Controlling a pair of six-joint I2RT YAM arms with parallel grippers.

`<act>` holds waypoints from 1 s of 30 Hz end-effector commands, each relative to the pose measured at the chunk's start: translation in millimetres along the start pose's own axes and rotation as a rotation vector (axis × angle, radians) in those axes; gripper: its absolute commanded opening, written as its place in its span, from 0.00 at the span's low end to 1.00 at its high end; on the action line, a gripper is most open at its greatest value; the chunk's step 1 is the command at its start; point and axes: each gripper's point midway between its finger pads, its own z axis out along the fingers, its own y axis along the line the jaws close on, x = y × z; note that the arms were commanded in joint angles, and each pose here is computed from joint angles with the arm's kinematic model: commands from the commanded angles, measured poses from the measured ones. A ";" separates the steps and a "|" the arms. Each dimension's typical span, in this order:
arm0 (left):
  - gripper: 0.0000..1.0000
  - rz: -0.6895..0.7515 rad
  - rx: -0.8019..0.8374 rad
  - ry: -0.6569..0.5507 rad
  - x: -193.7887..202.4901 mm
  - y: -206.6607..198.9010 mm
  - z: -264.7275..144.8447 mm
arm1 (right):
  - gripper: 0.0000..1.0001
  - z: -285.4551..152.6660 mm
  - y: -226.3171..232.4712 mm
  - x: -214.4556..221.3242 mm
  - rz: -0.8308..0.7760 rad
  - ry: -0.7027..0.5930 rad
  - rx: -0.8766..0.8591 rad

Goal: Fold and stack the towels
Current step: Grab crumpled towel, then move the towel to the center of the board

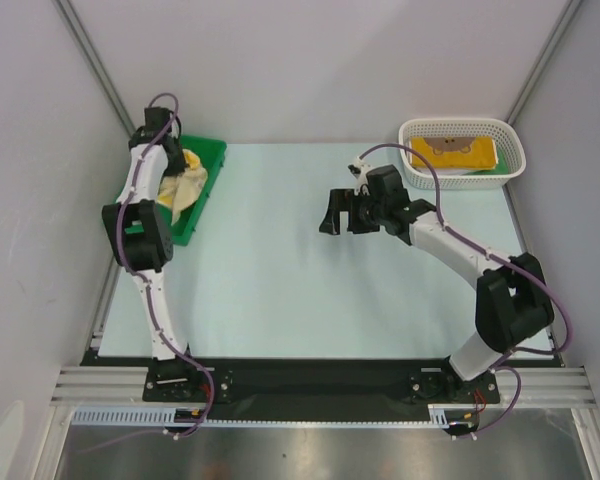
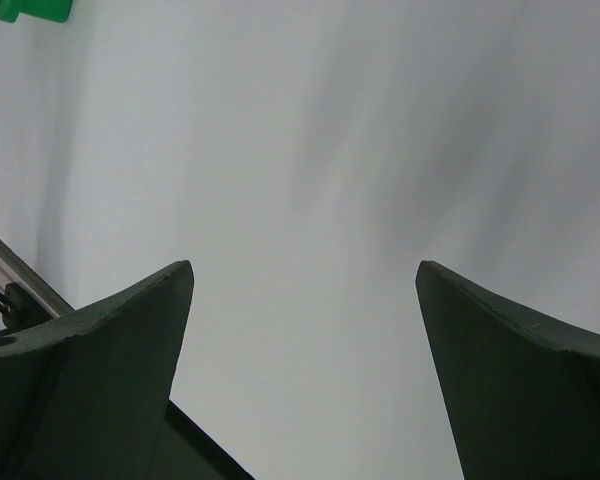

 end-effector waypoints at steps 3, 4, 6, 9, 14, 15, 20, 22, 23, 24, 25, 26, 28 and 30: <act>0.02 0.094 0.470 -0.483 -98.9 -115.3 -261.5 | 1.00 -61.3 18.6 -22.0 -0.074 -0.157 0.030; 0.05 0.110 0.525 -0.550 -98.8 -119.1 -307.4 | 1.00 -69.7 7.0 -25.6 -0.060 -0.185 0.101; 0.11 0.145 0.684 -0.537 -72.2 -147.1 -344.0 | 1.00 -93.2 -1.7 -22.4 -0.058 -0.205 0.160; 0.14 0.168 0.898 -0.505 -21.0 -173.4 -389.1 | 1.00 -120.6 -30.0 -21.2 -0.032 -0.266 0.275; 0.20 0.198 1.007 -0.353 80.7 -192.6 -386.9 | 1.00 -154.8 -80.1 -0.6 0.119 -0.246 0.428; 0.20 0.193 1.046 -0.242 123.7 -206.2 -363.4 | 1.00 -158.4 -83.8 1.4 0.139 -0.247 0.434; 0.29 0.241 1.012 0.037 253.1 -224.9 -298.7 | 1.00 -156.9 -68.0 15.3 0.164 -0.209 0.309; 0.40 0.273 0.935 0.148 297.0 -222.4 -269.7 | 1.00 -153.9 -64.7 20.9 0.152 -0.214 0.297; 0.46 0.274 0.902 0.176 305.7 -218.6 -262.4 | 1.00 -150.9 -60.3 24.1 0.152 -0.209 0.299; 0.46 0.283 0.868 0.208 314.8 -213.3 -255.1 | 1.00 -149.5 -62.9 27.4 0.157 -0.204 0.318; 0.47 0.283 0.828 0.199 314.0 -208.7 -248.9 | 1.00 -147.3 -63.5 29.5 0.153 -0.196 0.329; 0.47 0.284 0.803 0.190 312.1 -205.4 -247.0 | 1.00 -144.5 -64.2 32.0 0.157 -0.187 0.334; 0.54 0.285 0.750 0.143 299.1 -197.9 -248.8 | 0.99 -136.7 -66.6 41.6 0.182 -0.162 0.345; 0.56 0.284 0.725 0.107 286.7 -194.4 -254.6 | 0.94 -125.4 -65.9 47.6 0.202 -0.146 0.326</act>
